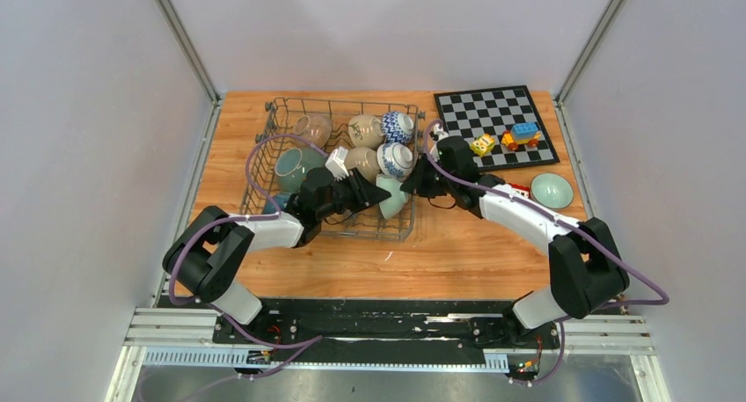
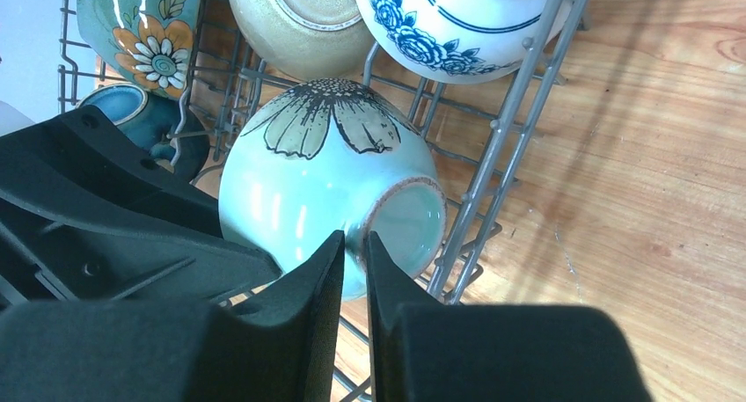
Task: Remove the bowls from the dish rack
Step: Pick up the bowl from the dish rack.
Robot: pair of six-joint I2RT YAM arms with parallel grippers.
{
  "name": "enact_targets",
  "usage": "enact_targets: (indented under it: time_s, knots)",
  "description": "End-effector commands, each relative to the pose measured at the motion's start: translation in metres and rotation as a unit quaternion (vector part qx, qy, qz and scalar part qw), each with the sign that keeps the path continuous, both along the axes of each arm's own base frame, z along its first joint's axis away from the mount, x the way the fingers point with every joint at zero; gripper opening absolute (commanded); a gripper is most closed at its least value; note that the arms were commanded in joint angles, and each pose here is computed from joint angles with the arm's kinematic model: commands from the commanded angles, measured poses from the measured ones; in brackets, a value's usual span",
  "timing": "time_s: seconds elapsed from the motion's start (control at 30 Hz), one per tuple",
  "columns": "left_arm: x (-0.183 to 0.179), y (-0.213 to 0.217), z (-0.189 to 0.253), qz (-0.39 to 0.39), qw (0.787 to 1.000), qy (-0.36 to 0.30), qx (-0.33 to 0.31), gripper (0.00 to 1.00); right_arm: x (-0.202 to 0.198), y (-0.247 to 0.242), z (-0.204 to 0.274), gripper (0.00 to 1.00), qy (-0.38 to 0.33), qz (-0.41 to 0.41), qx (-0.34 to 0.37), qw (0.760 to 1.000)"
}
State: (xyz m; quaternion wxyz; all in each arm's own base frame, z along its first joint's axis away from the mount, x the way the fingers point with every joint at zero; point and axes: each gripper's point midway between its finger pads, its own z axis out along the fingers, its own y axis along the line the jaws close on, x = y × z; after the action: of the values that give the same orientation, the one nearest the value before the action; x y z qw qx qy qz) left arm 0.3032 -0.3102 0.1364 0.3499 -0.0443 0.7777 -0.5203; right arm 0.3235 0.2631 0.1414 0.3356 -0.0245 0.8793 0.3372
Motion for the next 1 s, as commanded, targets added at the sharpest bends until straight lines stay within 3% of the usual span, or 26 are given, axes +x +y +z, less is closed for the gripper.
enact_targets:
  time_s: [0.0, 0.2, 0.33, 0.57, 0.97]
  knots:
    - [-0.007, -0.015, 0.046, -0.032, 0.996, -0.062, -0.046, 0.23, -0.014, 0.011, 0.008, 0.17, 0.008, 0.026, 0.029, 0.999]
    - [-0.01, -0.02, 0.054, -0.044, 0.995, -0.069, -0.054, 0.16, -0.016, 0.011, 0.009, 0.18, 0.008, 0.025, 0.032, 0.999]
    - [-0.011, -0.021, 0.062, -0.048, 0.994, -0.08, -0.057, 0.0, -0.016, 0.009, 0.013, 0.19, 0.002, 0.024, 0.031, 0.999]
    - [-0.013, -0.02, 0.064, -0.05, 0.993, -0.083, -0.062, 0.0, -0.017, 0.006, 0.013, 0.24, 0.003, 0.019, 0.029, 0.999]
    - [-0.011, -0.021, 0.07, -0.044, 0.993, -0.078, -0.071, 0.0, -0.018, -0.012, 0.026, 0.44, -0.006, -0.002, 0.025, 1.0]
